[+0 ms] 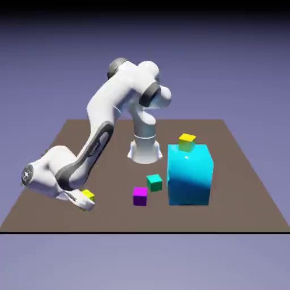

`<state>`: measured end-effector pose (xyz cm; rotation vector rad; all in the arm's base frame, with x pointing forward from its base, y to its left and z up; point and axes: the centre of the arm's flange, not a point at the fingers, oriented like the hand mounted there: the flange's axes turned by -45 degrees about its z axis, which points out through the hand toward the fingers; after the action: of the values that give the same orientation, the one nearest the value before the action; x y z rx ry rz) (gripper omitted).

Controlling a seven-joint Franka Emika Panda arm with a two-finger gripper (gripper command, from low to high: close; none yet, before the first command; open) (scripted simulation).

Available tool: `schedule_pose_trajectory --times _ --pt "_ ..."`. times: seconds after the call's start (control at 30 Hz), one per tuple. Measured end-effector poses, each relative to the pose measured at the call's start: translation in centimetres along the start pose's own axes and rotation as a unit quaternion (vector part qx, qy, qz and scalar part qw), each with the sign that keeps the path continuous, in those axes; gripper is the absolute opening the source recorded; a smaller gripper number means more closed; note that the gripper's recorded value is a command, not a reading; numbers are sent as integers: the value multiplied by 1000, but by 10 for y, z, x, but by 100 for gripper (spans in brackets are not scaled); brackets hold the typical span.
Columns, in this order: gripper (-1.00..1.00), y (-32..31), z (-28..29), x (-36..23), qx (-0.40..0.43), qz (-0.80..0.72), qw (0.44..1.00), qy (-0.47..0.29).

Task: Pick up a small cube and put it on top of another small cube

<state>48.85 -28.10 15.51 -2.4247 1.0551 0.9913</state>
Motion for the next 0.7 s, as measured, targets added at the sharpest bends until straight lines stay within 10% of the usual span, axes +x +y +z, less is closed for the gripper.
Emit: schedule_pose_trajectory --times 0.63,0.67,0.7 --pt "-100 -96 132 -145 -21 -15 1000 7" --pt "100 -94 143 -143 -22 -15 1000 7" --pt "100 -94 143 -142 -23 -15 1000 7"
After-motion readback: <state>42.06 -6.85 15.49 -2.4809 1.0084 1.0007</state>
